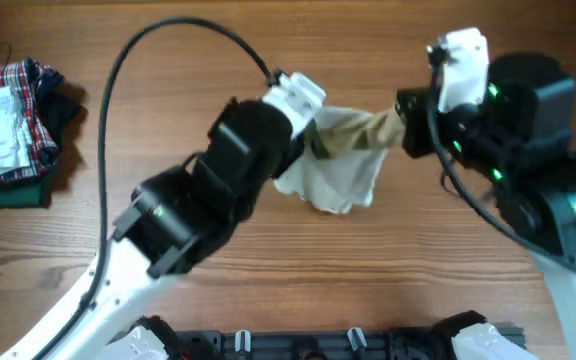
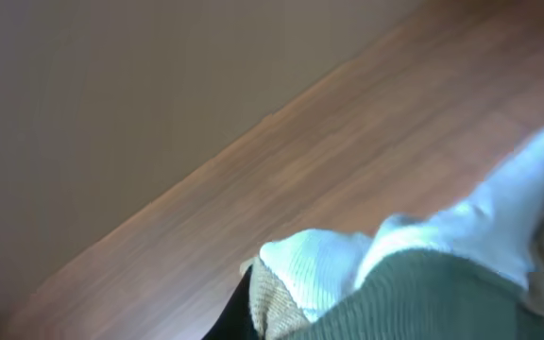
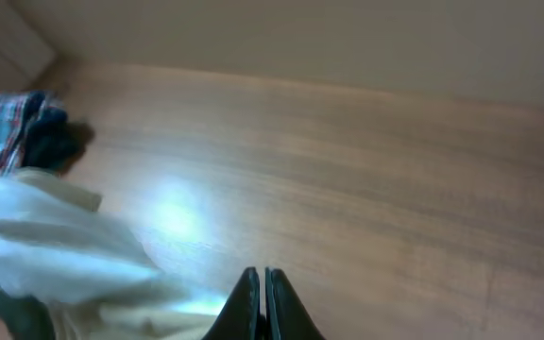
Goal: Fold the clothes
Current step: 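Lift the garment with both grippers and shake it open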
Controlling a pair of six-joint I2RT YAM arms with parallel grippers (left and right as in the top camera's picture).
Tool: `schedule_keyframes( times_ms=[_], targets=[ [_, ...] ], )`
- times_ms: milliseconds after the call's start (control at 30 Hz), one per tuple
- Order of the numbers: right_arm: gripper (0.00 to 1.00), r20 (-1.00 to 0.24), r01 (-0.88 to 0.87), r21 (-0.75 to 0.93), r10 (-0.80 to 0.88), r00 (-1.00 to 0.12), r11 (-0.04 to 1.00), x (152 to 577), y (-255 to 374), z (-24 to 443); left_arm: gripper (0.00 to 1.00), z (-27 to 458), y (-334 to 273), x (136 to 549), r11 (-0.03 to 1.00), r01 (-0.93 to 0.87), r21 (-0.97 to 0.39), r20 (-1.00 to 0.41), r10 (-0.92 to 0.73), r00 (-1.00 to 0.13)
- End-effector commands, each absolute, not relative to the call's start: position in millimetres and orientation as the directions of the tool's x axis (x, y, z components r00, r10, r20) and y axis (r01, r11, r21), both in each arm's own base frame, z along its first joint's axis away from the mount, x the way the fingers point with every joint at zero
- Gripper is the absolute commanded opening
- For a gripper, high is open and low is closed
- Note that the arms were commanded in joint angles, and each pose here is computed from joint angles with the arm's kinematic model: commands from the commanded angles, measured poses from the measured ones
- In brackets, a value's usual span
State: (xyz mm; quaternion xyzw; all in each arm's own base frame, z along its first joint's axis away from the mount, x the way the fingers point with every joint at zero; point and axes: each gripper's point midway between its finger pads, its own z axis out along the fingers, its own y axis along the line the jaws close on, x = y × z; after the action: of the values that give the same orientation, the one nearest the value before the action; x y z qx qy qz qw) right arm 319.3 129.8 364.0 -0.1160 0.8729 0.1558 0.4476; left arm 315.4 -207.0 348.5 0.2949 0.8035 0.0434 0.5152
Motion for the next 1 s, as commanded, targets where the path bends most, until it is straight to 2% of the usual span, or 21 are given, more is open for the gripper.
schedule_keyframes(
  times_ms=[0, 133, 233, 300, 400, 433, 533, 633, 667, 700, 767, 967],
  targets=[
    [0.04, -0.860, -0.347, 0.077, -0.114, -0.498, 0.935, 373, 135, 361, 0.04, 331, -199, 375, 0.850, 0.391, 0.354, -0.807, 0.489, -0.332],
    [0.04, -0.914, -0.332, 0.005, -0.130, -0.384, 0.943, 443, 137, 357, 0.04, 328, -190, 451, 0.904, 0.317, 0.287, -0.888, 0.375, -0.265],
    [0.04, -0.959, -0.313, -0.062, -0.143, -0.244, 0.948, 482, 131, 372, 0.04, 353, -189, 488, 0.914, 0.337, 0.227, -0.955, 0.277, -0.108],
    [0.04, -0.982, -0.285, -0.069, -0.115, -0.150, 0.956, 491, 121, 396, 0.04, 385, -184, 496, 0.920, 0.326, 0.217, -0.974, 0.225, 0.014],
    [0.04, -0.993, -0.271, -0.074, -0.097, -0.072, 0.960, 494, 113, 416, 0.04, 405, -180, 498, 0.921, 0.323, 0.219, -0.976, 0.200, 0.090],
    [0.04, -0.990, -0.293, -0.085, -0.114, -0.086, 0.952, 493, 116, 411, 0.04, 399, -182, 497, 0.911, 0.349, 0.219, -0.976, 0.207, 0.070],
    [0.04, -0.966, -0.334, -0.084, -0.159, -0.204, 0.939, 497, 122, 370, 0.04, 348, -189, 496, 0.882, 0.426, 0.202, -0.960, 0.264, -0.092],
    [0.04, -0.901, -0.358, -0.052, -0.198, -0.385, 0.932, 501, 125, 306, 0.04, 277, -189, 497, 0.868, 0.464, 0.174, -0.898, 0.334, -0.288],
    [0.04, -0.849, -0.401, -0.006, -0.217, -0.482, 0.916, 494, 132, 272, 0.04, 245, -189, 495, 0.863, 0.480, 0.159, -0.855, 0.363, -0.369],
    [0.04, -0.817, -0.421, 0.023, -0.226, -0.530, 0.907, 488, 136, 257, 0.04, 229, -189, 491, 0.860, 0.490, 0.146, -0.827, 0.378, -0.416],
    [0.04, -0.731, -0.416, 0.084, -0.228, -0.643, 0.905, 470, 136, 227, 0.04, 208, -190, 478, 0.850, 0.512, 0.129, -0.774, 0.409, -0.484],
    [0.04, -0.508, -0.392, 0.205, -0.244, -0.826, 0.897, 413, 134, 184, 0.04, 162, -192, 425, 0.816, 0.572, 0.076, -0.587, 0.501, -0.636]
  ],
)
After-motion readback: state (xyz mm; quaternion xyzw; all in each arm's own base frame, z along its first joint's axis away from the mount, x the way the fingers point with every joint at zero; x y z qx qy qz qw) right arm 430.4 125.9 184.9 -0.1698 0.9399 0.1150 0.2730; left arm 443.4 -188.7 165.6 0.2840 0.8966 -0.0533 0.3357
